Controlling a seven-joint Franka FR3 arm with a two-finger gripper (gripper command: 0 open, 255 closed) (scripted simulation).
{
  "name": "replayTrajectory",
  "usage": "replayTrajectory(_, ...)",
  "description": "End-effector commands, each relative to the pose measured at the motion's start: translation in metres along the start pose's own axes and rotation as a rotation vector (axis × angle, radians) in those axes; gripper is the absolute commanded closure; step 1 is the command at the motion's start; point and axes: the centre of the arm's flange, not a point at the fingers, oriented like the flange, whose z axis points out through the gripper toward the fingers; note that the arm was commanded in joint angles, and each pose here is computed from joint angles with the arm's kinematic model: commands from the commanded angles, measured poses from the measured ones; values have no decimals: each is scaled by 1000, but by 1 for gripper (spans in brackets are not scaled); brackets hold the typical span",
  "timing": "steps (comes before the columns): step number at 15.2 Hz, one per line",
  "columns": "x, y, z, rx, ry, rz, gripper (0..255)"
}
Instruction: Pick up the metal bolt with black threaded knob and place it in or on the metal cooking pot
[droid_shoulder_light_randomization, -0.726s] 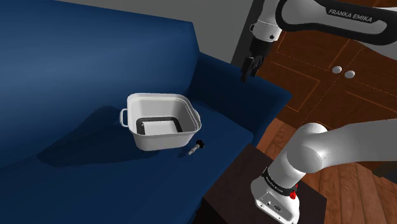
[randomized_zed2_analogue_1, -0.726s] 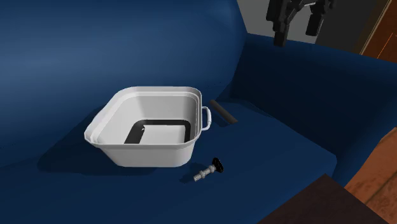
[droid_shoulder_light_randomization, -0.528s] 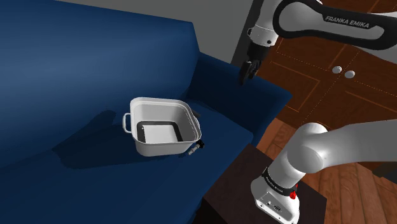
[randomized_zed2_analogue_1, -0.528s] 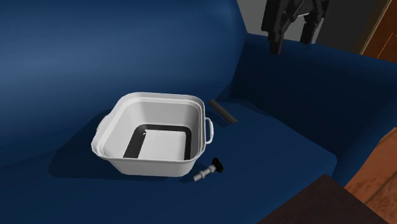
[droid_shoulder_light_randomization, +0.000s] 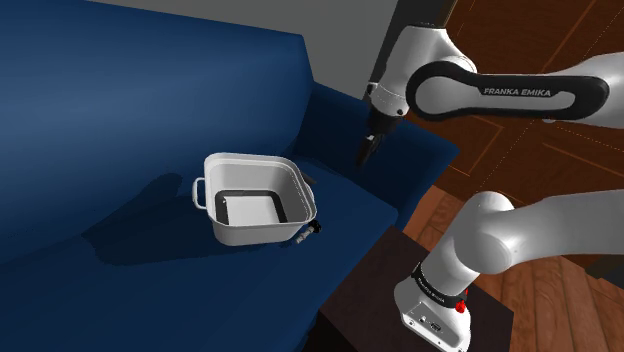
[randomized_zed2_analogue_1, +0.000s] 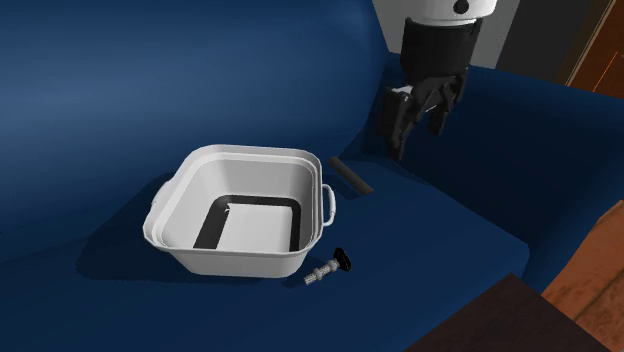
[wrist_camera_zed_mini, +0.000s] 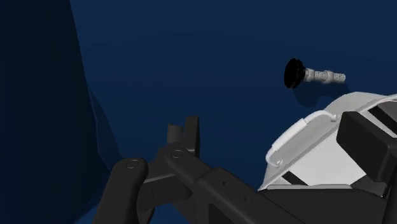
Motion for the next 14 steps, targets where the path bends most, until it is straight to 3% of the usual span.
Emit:
replayTrajectory(1,-2,-15,23,-3,19,-36,0)
replayTrajectory(14,-4,-97,174,-24,123,-262,0)
